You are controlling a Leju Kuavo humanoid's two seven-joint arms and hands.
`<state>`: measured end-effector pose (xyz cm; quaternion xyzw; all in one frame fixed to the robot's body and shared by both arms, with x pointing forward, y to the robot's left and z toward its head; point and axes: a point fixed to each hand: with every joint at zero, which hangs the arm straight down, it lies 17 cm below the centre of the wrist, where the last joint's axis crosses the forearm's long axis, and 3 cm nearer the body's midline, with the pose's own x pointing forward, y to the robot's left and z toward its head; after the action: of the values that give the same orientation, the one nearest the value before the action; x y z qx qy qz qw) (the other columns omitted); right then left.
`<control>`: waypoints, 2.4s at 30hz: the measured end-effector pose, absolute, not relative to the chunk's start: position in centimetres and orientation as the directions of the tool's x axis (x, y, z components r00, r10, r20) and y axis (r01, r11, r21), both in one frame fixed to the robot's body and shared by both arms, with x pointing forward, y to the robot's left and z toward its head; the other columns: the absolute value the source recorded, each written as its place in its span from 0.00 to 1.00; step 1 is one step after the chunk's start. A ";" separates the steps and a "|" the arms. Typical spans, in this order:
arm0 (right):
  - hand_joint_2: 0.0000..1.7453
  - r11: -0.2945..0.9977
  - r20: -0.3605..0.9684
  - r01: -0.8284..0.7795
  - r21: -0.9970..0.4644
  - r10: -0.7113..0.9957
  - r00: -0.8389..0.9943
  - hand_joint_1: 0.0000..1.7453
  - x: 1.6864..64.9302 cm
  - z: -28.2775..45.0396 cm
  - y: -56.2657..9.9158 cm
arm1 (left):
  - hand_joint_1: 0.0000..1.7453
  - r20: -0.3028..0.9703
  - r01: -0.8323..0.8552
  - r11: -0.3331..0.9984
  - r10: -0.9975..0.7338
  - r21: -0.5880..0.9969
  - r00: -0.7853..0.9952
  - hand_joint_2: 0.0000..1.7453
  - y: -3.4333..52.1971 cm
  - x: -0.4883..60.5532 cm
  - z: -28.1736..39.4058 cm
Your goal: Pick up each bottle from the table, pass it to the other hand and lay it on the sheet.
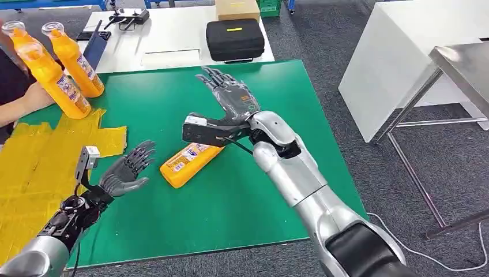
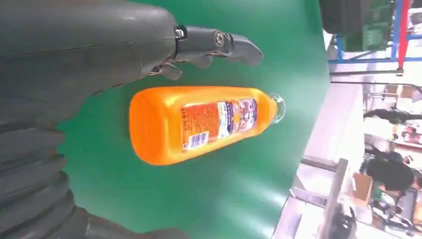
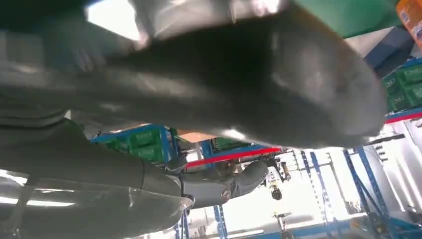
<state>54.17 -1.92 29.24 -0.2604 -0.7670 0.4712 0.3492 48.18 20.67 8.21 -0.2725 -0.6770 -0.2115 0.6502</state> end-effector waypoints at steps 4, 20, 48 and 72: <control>0.00 0.419 0.291 0.070 -0.905 0.732 -0.616 0.00 54.3 29.1 -2.3 | 0.00 0.997 0.665 0.745 0.080 -0.059 -0.001 1.00 19.0 46.3 6.6; 0.00 0.419 0.301 0.054 -0.907 0.731 -0.612 0.00 54.7 29.0 -2.2 | 0.00 0.997 0.603 0.796 -0.009 0.050 -0.071 1.00 14.7 44.8 4.9; 0.00 0.403 0.304 0.039 -0.914 0.747 -0.591 0.00 55.2 28.2 -2.7 | 0.00 0.988 0.610 0.792 0.111 -0.020 -0.112 1.00 15.9 45.4 9.0; 1.00 0.124 0.194 -0.177 -0.976 0.859 -0.473 0.00 52.2 9.4 -6.3 | 0.00 0.924 0.146 0.989 0.061 -0.006 -0.378 1.00 26.8 47.6 15.9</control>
<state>52.16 -6.28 9.42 -0.2784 -0.6129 0.6006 0.4313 47.64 26.80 15.90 -0.0623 -0.8291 -0.0381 0.5544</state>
